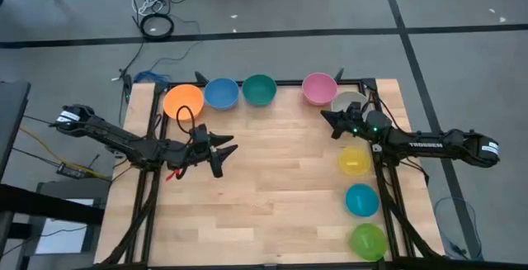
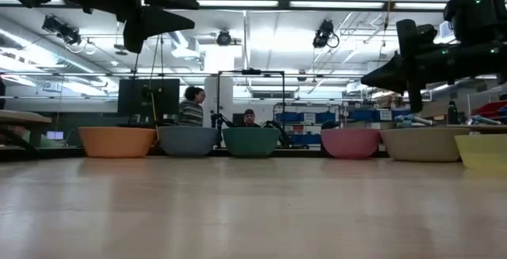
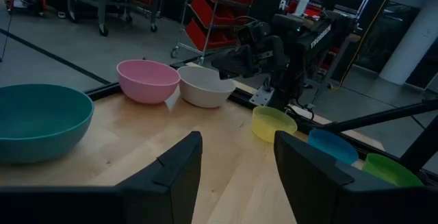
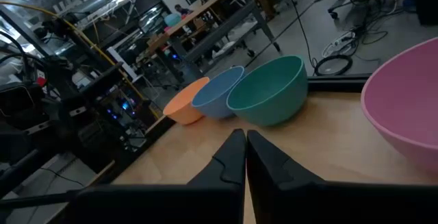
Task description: Nest bowls inside each other
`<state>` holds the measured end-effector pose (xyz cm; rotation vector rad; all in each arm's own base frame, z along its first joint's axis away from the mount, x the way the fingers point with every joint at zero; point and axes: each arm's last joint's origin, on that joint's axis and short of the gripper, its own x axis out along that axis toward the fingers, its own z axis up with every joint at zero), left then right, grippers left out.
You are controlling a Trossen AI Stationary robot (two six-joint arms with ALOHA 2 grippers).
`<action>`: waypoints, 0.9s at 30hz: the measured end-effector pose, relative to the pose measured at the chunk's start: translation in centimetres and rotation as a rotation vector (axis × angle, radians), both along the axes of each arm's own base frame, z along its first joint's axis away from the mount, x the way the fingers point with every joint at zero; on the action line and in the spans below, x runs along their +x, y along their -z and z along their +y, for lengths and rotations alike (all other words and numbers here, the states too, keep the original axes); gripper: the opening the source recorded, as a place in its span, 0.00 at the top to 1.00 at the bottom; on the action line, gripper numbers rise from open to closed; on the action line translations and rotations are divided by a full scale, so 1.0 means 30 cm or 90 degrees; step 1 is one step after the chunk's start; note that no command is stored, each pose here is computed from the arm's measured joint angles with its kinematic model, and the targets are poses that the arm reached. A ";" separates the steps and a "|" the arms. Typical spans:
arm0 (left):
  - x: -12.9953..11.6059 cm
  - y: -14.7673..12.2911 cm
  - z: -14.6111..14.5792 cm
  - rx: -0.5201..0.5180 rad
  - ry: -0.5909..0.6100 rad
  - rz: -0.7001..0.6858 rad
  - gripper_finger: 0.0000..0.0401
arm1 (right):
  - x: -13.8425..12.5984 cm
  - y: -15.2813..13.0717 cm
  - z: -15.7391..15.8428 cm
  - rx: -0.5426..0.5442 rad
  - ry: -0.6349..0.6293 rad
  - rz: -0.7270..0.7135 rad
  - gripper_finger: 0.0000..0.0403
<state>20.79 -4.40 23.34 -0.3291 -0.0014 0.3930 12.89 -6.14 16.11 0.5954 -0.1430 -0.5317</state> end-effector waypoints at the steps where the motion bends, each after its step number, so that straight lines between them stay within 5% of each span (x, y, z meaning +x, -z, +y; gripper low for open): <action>1: 0.000 0.000 0.000 0.000 0.000 0.000 0.52 | 0.000 0.000 0.000 0.000 0.000 0.000 0.99; 9: 0.000 -0.014 0.002 -0.011 -0.015 -0.032 0.52 | 0.000 0.000 0.000 0.000 0.000 0.000 0.99; 13: -0.002 -0.040 0.022 -0.082 -0.088 -0.109 0.52 | 0.000 -0.002 0.000 0.048 -0.002 -0.033 0.99; 20: 0.005 -0.066 0.018 0.029 0.011 -0.107 0.52 | 0.000 -0.028 0.003 0.037 -0.020 -0.084 0.99; 27: 0.009 -0.065 0.075 0.027 -0.090 -0.103 0.52 | -0.003 -0.053 0.004 -0.018 -0.020 -0.109 0.99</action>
